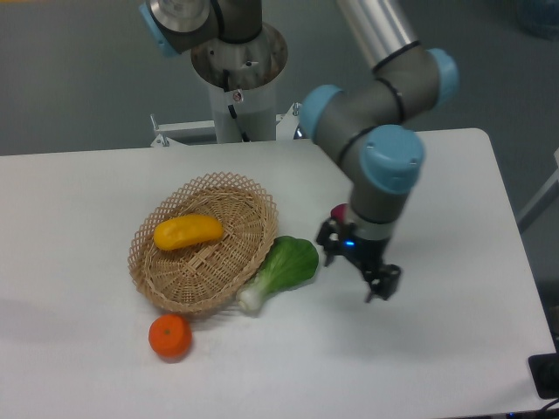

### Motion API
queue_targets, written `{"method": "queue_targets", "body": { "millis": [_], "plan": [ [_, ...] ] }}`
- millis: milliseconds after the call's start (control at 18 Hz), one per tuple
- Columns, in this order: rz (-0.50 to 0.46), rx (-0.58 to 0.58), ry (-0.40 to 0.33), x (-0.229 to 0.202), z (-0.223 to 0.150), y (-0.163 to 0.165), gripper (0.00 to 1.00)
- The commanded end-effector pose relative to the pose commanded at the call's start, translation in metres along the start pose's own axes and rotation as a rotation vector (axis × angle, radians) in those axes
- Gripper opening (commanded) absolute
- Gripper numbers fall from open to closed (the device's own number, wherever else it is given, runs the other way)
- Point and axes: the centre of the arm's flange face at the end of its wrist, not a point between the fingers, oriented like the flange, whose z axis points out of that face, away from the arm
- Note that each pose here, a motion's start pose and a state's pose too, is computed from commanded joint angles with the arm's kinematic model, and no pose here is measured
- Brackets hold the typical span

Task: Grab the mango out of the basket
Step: 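Move the gripper over the basket toward the yellow mango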

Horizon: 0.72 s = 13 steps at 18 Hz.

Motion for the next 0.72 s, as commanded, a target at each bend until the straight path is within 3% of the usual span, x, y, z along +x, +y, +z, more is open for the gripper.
{"method": "queue_targets", "body": {
  "millis": [167,444,722],
  "plan": [
    [0.037,-0.003,0.018,0.021,0.007,-0.019,1.0],
    [0.149,-0.007,0.059,0.065,0.014,-0.026,1.0],
    [0.203,-0.013,0.081,0.093,0.017,-0.038,1.0]
  ]
}}
